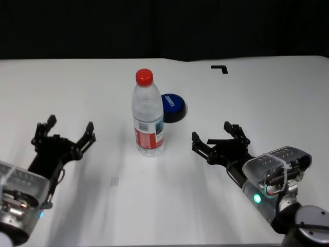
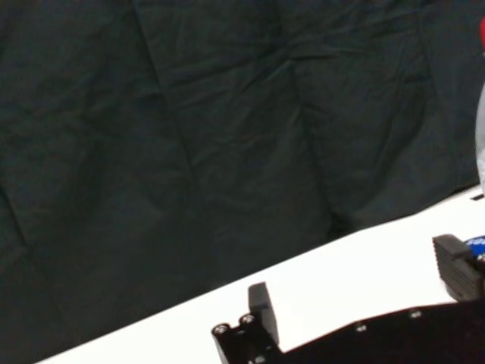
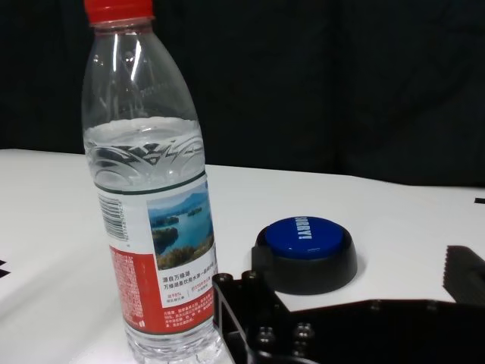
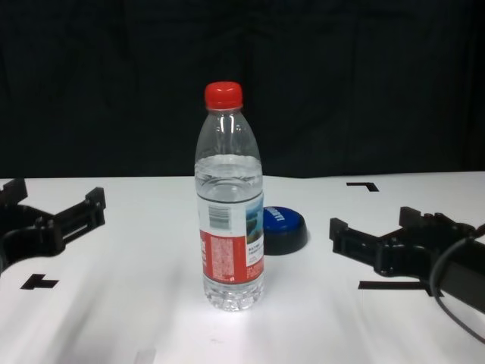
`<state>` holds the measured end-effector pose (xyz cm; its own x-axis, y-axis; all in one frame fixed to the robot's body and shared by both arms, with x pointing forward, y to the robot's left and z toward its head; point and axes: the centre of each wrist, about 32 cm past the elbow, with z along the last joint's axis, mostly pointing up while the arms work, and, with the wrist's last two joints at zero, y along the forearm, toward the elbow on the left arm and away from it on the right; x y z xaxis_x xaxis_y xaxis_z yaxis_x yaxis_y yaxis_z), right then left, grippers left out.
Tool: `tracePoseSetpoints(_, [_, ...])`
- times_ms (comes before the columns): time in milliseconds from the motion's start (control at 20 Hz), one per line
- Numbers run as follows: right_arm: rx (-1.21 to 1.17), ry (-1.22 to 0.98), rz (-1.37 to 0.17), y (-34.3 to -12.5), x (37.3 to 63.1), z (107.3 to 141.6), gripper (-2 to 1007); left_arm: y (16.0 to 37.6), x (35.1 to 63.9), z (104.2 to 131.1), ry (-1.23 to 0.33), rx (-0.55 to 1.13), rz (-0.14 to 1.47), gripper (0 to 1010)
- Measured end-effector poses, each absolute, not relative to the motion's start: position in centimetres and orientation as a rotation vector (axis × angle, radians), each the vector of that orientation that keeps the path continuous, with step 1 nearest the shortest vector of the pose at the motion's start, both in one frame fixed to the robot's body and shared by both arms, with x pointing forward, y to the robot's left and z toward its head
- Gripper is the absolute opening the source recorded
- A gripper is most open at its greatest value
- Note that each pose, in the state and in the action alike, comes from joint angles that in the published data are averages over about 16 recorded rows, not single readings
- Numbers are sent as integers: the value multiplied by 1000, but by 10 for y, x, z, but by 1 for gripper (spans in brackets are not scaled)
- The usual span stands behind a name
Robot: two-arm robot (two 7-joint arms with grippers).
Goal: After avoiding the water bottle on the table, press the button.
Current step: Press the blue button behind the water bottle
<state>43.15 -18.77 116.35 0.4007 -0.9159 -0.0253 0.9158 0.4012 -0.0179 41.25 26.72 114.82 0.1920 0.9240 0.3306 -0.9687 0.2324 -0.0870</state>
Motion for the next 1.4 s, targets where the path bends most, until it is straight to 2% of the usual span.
tracePoseSetpoints(1400, [-1, 33, -1158, -188, 432, 1163, 1003, 277, 472, 1151, -367, 176, 1282, 1003])
